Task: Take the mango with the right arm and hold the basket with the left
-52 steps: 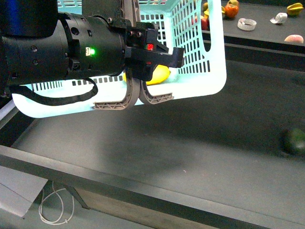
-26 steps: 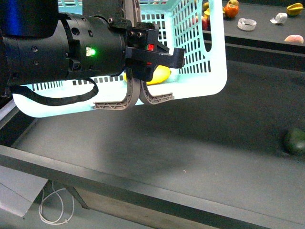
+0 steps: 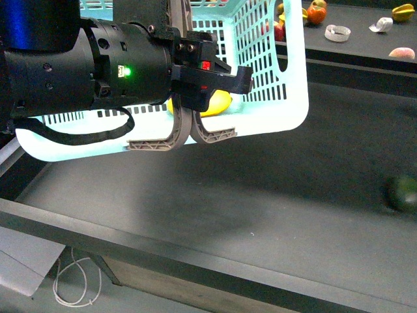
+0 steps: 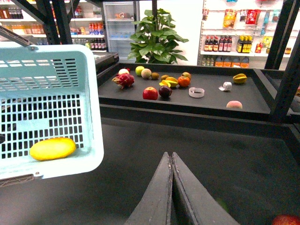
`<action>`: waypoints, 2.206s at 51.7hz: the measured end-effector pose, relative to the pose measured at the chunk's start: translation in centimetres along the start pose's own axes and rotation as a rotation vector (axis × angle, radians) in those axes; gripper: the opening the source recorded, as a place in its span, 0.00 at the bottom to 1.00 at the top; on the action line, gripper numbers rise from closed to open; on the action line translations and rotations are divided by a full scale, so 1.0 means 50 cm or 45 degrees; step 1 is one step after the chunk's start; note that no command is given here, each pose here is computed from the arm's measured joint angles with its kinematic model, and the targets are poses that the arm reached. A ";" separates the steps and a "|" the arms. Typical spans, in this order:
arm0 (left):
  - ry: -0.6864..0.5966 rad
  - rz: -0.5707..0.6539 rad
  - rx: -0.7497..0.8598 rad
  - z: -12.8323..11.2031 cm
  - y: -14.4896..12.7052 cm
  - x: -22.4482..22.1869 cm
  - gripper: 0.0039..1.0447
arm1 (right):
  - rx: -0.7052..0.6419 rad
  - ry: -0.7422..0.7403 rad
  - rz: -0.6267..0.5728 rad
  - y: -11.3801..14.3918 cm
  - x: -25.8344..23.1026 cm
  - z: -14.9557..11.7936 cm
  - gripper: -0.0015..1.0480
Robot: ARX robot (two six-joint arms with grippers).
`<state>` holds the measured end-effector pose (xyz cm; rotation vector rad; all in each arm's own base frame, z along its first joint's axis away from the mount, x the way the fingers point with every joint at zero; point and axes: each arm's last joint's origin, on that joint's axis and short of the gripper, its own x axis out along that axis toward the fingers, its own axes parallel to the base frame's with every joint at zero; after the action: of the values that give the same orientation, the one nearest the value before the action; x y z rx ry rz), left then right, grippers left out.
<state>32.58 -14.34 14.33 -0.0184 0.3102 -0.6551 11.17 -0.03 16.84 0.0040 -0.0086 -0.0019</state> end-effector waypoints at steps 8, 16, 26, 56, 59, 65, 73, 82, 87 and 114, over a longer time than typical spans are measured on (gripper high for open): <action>0.000 0.000 0.000 0.000 0.000 0.000 0.15 | 0.000 0.000 0.000 0.000 -0.004 0.000 0.02; 0.000 0.000 0.000 0.000 0.000 0.000 0.15 | 0.000 0.026 0.000 0.000 -0.015 -0.005 0.02; 0.000 0.000 -0.002 0.000 0.000 0.000 0.15 | -0.001 0.006 0.000 0.000 -0.028 -0.005 0.02; 0.000 0.000 0.000 0.000 0.000 0.000 0.15 | -0.003 0.007 0.001 0.000 -0.028 -0.006 0.20; 0.000 0.000 0.000 0.000 0.000 0.000 0.15 | -0.003 0.007 0.001 0.000 -0.028 -0.006 0.29; 0.000 0.000 0.000 0.000 0.000 0.000 0.15 | -0.003 0.007 0.001 0.000 -0.028 -0.006 0.46; 0.000 0.000 0.000 0.000 0.000 0.000 0.15 | -0.003 0.008 0.001 0.000 -0.028 -0.006 0.68; -0.004 0.018 -0.006 0.000 0.000 0.000 0.15 | -0.003 0.008 0.001 0.000 -0.028 -0.006 0.93; -0.103 0.344 -0.145 0.000 -0.001 0.020 0.15 | -0.004 0.008 0.002 0.000 -0.028 -0.006 0.91; -0.370 0.869 -1.009 0.028 0.223 0.182 0.05 | -0.004 0.006 0.004 0.000 -0.028 -0.005 0.92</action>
<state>46.43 -11.06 11.84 -0.7294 0.2557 0.1804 9.76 -0.02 16.55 0.0006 -0.0040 0.0015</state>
